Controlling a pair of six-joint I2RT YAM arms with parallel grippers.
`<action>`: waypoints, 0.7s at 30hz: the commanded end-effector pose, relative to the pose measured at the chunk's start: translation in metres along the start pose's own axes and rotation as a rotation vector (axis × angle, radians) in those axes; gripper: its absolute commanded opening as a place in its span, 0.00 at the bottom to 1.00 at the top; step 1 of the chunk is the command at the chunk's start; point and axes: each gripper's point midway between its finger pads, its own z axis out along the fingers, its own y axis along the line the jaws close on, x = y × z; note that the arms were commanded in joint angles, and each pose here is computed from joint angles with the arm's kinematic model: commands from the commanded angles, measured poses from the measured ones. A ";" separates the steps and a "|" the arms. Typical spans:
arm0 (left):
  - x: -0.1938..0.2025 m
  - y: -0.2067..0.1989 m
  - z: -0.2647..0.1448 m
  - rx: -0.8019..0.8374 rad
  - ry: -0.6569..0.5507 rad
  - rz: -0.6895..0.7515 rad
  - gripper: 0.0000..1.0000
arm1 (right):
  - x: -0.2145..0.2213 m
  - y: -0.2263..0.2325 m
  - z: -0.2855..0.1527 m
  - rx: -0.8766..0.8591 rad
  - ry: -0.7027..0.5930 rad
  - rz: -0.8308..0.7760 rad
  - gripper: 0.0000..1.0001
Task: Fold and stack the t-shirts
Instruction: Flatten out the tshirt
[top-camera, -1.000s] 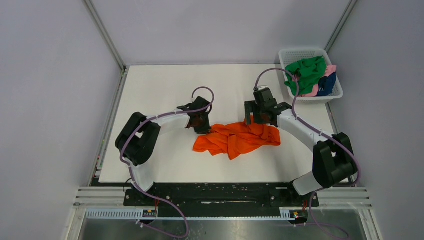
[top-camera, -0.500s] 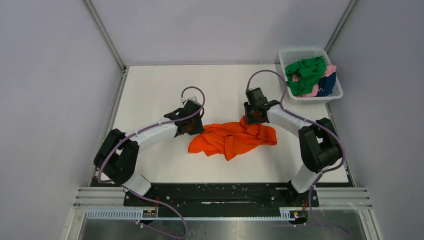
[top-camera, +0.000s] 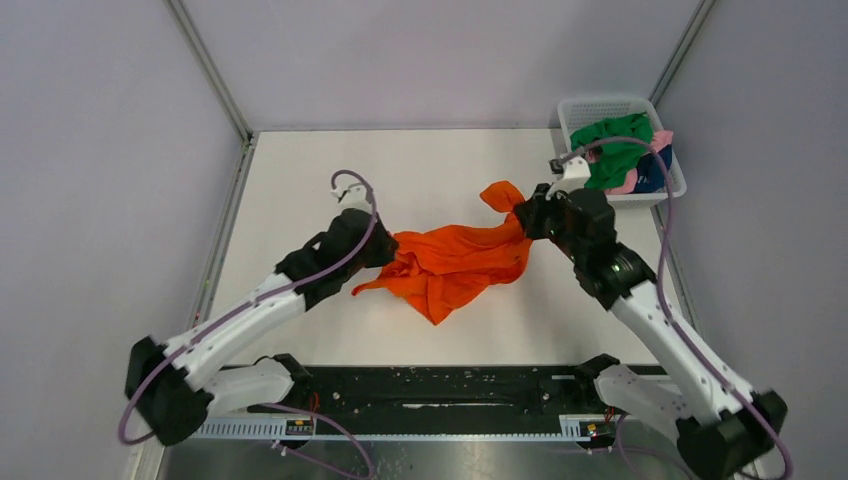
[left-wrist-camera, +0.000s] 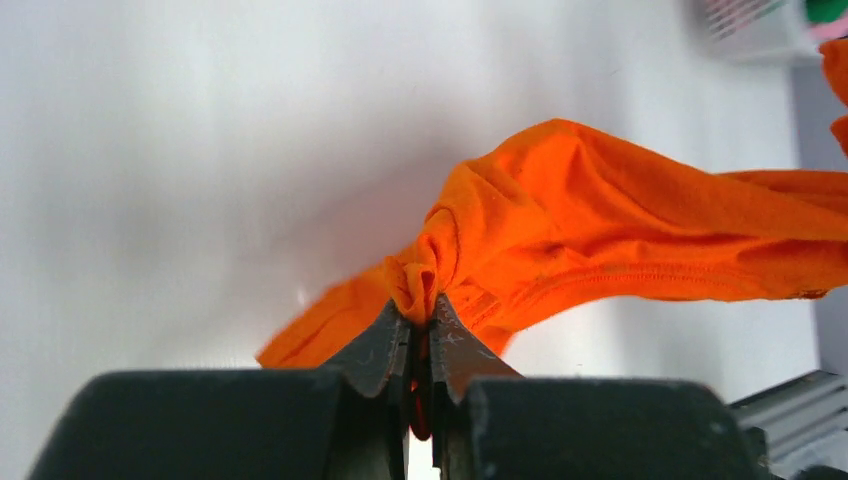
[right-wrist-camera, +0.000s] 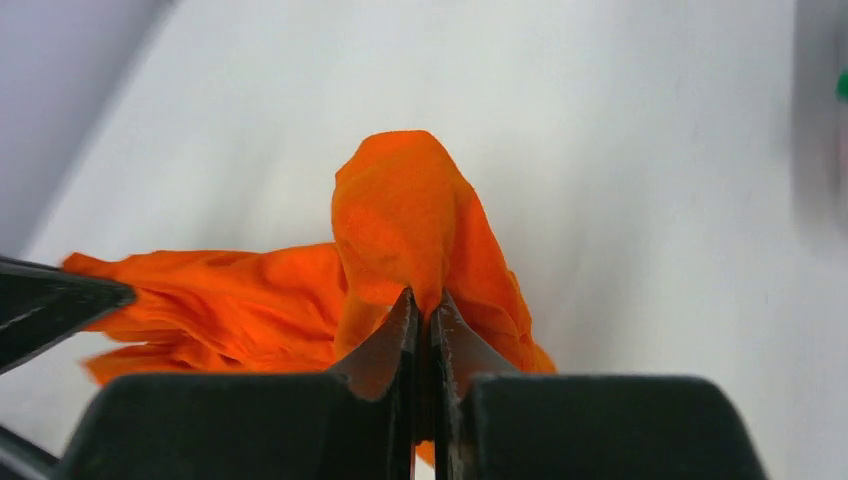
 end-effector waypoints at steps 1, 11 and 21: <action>-0.051 -0.011 -0.051 0.064 -0.219 0.019 0.00 | -0.048 0.027 -0.052 -0.154 -0.223 0.011 0.00; -0.121 -0.027 -0.176 0.293 -0.528 -0.045 0.00 | -0.118 0.068 -0.173 -0.402 -0.506 -0.023 0.00; -0.187 -0.074 -0.367 0.731 -0.824 0.049 0.00 | -0.203 0.104 -0.314 -0.607 -0.730 -0.020 0.00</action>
